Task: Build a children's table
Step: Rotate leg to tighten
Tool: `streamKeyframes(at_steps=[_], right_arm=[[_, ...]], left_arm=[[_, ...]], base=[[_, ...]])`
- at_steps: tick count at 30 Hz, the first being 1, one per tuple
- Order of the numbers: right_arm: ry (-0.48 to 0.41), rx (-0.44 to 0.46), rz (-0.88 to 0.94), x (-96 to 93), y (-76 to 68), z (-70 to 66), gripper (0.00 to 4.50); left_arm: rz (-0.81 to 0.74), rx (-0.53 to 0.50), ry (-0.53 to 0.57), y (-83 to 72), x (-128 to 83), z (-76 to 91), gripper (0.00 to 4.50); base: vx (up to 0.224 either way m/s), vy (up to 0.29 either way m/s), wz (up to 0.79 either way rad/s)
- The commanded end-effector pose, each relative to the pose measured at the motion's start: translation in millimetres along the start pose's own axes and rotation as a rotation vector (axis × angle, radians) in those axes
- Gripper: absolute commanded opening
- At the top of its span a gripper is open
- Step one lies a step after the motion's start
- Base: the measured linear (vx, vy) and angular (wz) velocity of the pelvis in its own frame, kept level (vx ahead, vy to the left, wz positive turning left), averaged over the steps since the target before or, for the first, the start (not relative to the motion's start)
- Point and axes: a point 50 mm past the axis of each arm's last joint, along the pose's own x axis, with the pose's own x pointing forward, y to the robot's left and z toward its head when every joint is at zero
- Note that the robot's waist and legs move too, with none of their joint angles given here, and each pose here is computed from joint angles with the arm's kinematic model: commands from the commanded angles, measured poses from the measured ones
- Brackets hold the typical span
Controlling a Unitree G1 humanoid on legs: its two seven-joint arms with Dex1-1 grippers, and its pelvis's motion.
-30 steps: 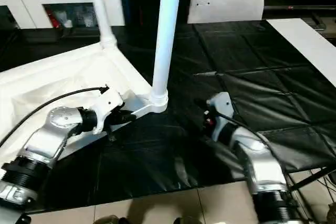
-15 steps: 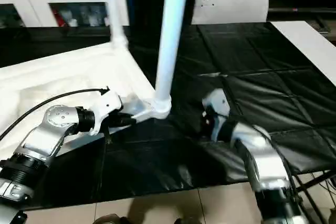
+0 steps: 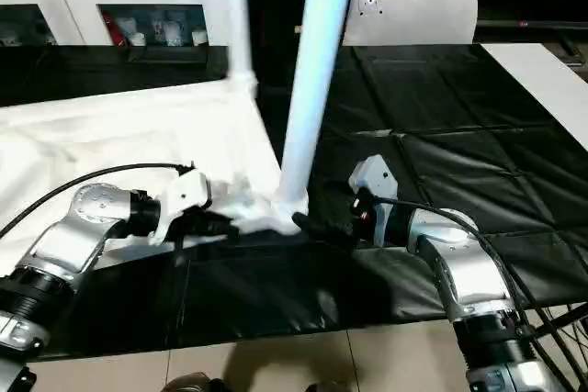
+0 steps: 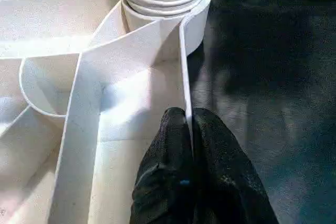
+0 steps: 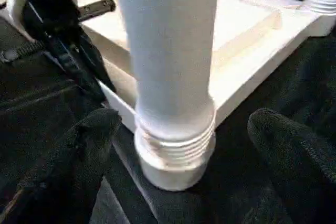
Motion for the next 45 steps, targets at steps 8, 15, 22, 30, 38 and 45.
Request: streamKeyframes(at_steps=[8, 15, 22, 30, 38, 45], right_arm=[[0.034, -0.063, 0.083, 0.1, -1.0, 4.5, 4.47], [0.066, -0.077, 0.189, 4.0, 5.4, 1.4, 4.47], [0.083, -0.086, 0.227, 7.9, 7.3, -1.5, 4.31], [0.097, -0.084, 0.279, 10.6, 12.5, -4.5, 3.71], [0.11, -0.077, 0.302, 10.1, 14.9, -8.4, 3.09], [0.113, -0.054, 0.314, 10.4, 18.9, -12.6, 2.72]], left_arm=[[-0.176, 0.11, -0.029, -11.5, 6, 13.2, 0.0], [-0.251, 0.142, -0.006, -15.0, 6, 13.2, 0.0], [-0.281, 0.159, 0.005, -15.3, 5, 13.6, 0.0], [-0.3, 0.167, 0.013, -15.5, 6, 13.6, 0.0], [-0.308, 0.171, 0.022, -14.8, 6, 12.7, 0.0], [-0.32, 0.169, 0.03, -15.5, 6, 11.3, 0.0]], base=[[0.0, 0.0, 0.0], [0.0, 0.0, 0.0], [0.0, 0.0, 0.0], [0.0, 0.0, 0.0], [0.0, 0.0, 0.0], [0.0, 0.0, 0.0]])
